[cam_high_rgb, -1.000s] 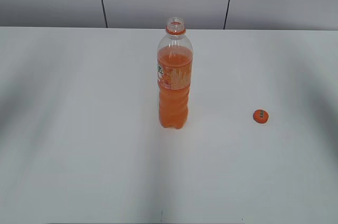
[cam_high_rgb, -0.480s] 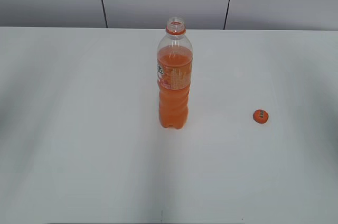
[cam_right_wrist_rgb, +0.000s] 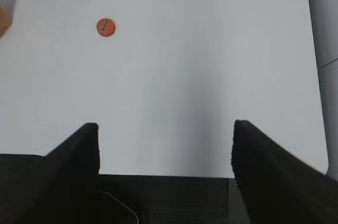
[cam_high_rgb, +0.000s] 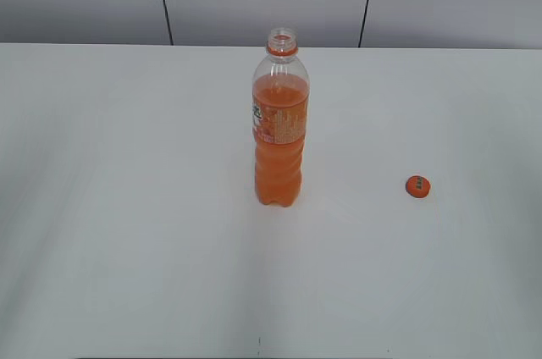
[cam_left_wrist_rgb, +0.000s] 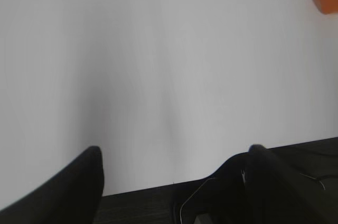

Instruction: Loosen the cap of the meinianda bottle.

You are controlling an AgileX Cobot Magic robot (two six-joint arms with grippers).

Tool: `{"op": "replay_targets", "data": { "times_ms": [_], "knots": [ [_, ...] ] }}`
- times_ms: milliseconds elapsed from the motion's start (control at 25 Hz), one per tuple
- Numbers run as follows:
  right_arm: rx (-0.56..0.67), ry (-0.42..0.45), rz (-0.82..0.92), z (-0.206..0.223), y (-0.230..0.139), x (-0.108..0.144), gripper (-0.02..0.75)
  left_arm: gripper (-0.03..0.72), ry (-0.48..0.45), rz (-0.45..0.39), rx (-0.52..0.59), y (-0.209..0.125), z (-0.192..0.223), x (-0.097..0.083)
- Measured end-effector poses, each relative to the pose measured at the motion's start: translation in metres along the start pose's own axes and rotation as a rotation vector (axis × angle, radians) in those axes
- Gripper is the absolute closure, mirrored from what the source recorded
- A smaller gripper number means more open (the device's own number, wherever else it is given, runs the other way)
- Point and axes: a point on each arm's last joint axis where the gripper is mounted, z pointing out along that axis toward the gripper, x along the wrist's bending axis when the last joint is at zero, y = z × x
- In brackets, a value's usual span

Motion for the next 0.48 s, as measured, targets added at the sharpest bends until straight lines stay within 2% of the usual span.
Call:
{"op": "replay_targets", "data": {
  "times_ms": [480],
  "knots": [
    [0.120,0.001,0.021,0.036,-0.065,0.003,0.152,0.179,-0.009,-0.004,-0.071,-0.064,0.016,0.000]
  ]
}}
